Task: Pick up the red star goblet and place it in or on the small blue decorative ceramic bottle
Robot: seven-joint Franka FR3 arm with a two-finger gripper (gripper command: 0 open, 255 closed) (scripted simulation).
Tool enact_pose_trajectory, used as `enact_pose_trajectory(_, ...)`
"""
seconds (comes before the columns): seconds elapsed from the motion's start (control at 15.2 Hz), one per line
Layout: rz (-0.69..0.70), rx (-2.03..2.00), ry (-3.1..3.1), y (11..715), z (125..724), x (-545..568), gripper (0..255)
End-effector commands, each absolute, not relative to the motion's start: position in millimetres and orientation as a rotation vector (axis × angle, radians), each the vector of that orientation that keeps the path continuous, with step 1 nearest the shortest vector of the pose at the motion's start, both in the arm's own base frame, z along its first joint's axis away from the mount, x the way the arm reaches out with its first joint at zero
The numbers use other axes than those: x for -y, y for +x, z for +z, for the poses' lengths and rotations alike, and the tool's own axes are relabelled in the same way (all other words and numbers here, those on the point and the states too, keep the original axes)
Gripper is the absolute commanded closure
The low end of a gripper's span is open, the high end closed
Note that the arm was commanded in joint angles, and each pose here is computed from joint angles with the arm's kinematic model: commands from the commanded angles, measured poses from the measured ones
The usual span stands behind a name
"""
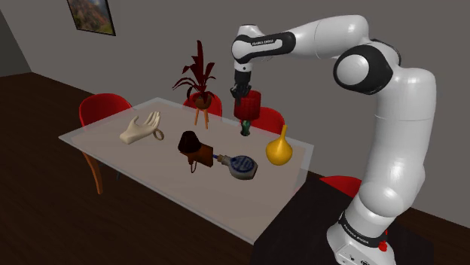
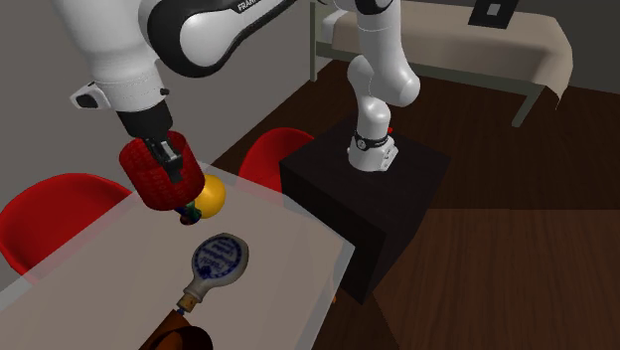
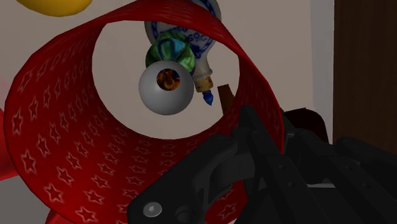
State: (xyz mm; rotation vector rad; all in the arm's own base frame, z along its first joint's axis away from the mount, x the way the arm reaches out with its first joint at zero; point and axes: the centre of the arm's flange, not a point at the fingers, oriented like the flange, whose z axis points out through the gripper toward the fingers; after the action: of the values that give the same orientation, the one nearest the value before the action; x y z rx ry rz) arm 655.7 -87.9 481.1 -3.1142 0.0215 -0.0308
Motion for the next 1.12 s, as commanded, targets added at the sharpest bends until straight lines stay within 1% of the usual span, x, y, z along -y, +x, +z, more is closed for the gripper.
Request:
enact_pose_trajectory(0.0,-0.033,-0.022,-3.114,656,470,88,255)
enact_pose_trajectory(1.06,-0.033,-0.022,-3.114,656,386,88,255)
